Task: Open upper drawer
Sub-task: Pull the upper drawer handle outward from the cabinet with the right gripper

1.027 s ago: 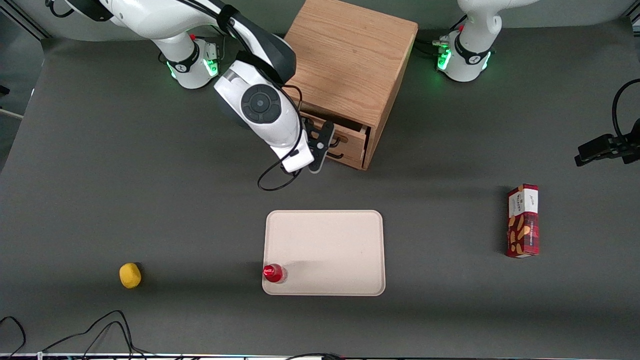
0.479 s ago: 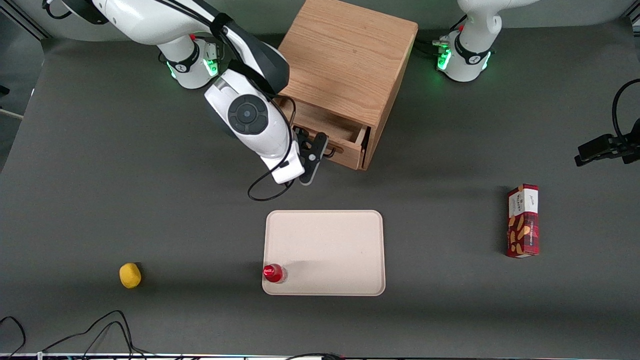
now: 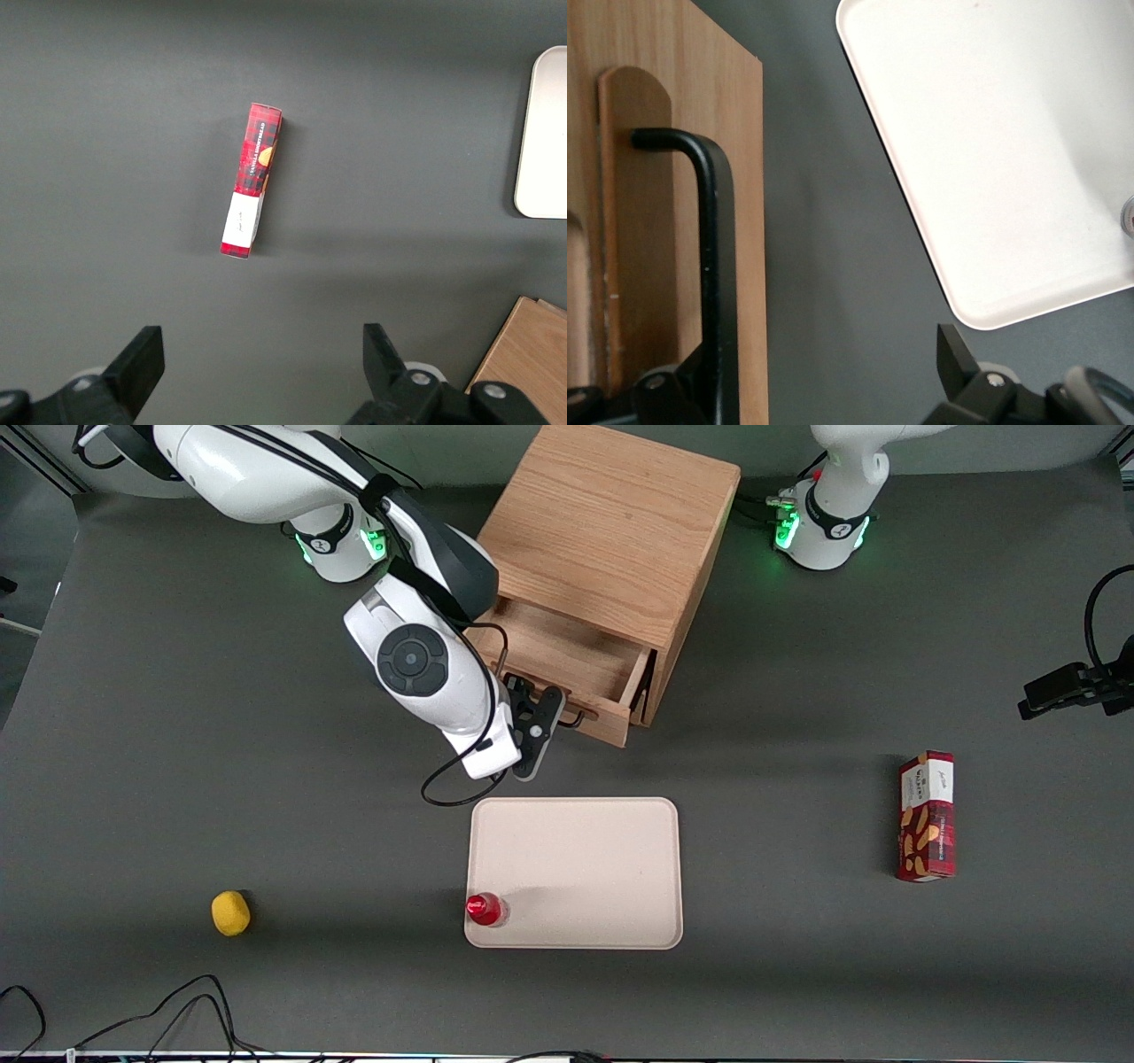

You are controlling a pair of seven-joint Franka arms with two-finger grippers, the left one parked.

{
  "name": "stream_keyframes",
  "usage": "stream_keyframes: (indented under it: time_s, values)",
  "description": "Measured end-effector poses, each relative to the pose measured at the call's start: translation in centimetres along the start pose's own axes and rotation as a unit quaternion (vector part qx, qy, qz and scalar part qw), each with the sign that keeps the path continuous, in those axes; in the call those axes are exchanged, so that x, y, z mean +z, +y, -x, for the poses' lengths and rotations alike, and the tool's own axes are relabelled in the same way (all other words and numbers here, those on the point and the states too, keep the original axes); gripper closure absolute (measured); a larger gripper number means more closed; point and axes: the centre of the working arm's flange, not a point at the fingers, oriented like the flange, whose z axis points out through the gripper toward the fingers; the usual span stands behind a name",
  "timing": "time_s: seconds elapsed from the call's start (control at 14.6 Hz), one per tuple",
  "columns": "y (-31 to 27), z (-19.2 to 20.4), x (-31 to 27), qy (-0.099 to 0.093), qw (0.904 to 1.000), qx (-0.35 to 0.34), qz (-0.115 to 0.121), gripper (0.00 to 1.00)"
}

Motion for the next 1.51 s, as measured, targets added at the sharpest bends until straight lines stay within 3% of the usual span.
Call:
stream_keyframes:
  time_s: [1.51]
  values:
    - [8.3, 2.7, -1.7, 0.034, 0.9992, 0.016, 0.012, 0.0]
